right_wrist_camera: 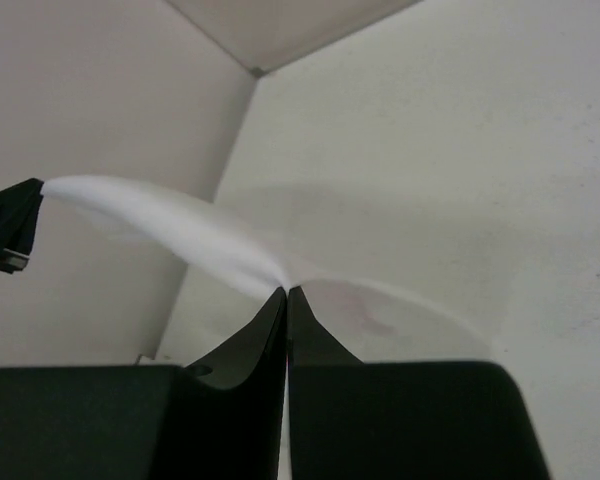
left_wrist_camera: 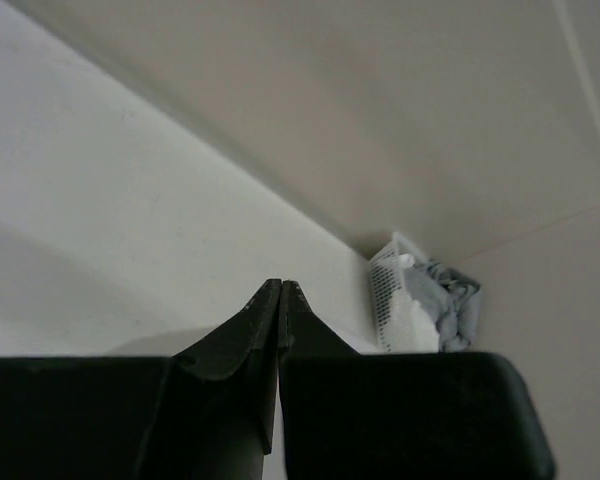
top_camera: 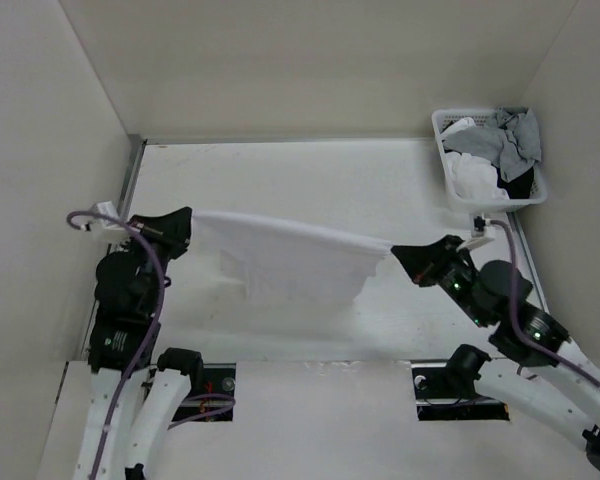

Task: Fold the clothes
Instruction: Fold the tank top

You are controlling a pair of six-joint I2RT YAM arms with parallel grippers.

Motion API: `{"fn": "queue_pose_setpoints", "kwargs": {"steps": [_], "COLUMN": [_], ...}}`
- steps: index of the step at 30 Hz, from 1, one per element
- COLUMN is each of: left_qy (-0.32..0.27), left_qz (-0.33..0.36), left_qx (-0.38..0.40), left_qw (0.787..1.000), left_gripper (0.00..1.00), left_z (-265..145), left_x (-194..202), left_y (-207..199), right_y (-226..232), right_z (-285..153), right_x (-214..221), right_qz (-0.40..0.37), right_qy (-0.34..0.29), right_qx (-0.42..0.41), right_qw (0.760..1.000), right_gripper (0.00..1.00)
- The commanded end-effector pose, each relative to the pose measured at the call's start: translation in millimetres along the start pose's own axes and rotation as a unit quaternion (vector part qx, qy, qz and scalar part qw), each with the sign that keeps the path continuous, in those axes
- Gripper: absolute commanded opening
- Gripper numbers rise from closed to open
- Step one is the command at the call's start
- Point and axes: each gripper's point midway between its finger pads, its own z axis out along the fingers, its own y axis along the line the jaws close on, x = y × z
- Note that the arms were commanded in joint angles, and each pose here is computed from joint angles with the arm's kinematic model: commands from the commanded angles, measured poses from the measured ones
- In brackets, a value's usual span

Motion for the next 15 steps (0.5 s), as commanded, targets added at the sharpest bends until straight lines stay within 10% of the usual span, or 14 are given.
{"fn": "queue_pose_setpoints", "kwargs": {"steps": [1, 7, 15], "left_qy": [-0.010, -0.028, 0.054], "left_qz": [0.024, 0.026, 0.025], "left_qx": [-0.018, -0.002, -0.083], "left_qw": [1.000, 0.999, 0.995], "left_gripper": [0.00, 0.00, 0.00], "left_z": [-41, -73, -11], "left_x": [-21, -40, 38], "left_y": [-4, -18, 55], "right_y": [-9, 40, 15], "right_z": [-39, -68, -1], "right_x": [-12, -28, 17], "right_qz": [-0.033, -0.030, -0.084], "right_qy": [0.004, 0.013, 0.044], "right_qx": [0.050, -0.016, 0.034], "right_qw": [0.998, 0.999, 0.995], "right_gripper": [0.03, 0.03, 0.04]}}
